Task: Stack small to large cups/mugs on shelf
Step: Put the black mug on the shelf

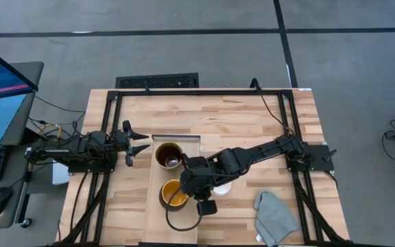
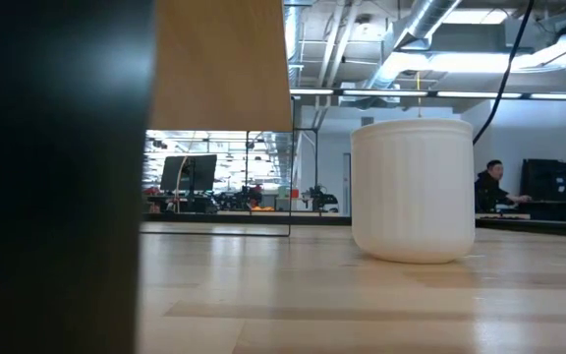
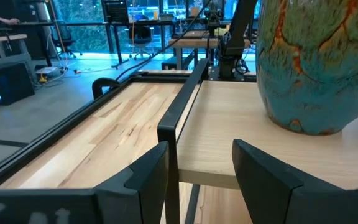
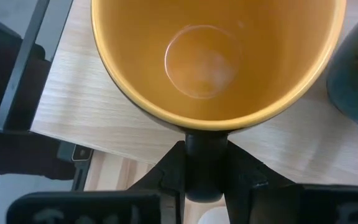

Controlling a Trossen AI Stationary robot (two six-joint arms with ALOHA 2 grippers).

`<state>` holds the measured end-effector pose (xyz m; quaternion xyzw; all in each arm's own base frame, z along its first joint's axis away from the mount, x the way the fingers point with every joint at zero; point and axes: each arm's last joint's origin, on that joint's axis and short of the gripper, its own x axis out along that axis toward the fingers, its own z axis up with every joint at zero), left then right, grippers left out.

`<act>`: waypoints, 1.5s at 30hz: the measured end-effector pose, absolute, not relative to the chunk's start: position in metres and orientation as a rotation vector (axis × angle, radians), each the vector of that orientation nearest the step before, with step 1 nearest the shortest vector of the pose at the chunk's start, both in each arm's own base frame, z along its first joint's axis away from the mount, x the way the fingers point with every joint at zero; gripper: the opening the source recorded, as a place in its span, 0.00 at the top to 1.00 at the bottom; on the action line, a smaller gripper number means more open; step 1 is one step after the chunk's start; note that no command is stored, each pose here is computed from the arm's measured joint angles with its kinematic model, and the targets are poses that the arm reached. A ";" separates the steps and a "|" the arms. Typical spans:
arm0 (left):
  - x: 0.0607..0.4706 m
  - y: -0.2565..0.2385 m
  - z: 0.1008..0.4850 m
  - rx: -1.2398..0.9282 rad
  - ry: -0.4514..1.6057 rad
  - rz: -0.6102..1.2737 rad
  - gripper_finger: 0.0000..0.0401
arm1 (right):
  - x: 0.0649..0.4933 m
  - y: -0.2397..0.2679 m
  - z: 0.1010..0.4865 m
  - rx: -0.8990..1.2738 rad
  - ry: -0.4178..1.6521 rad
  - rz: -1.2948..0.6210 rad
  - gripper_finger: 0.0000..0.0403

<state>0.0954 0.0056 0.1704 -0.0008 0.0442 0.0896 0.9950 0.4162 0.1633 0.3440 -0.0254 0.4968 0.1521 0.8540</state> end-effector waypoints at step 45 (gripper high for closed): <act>0.095 0.006 0.170 -0.024 0.086 0.180 0.58 | 0.421 0.162 0.342 -0.002 1.015 0.299 0.72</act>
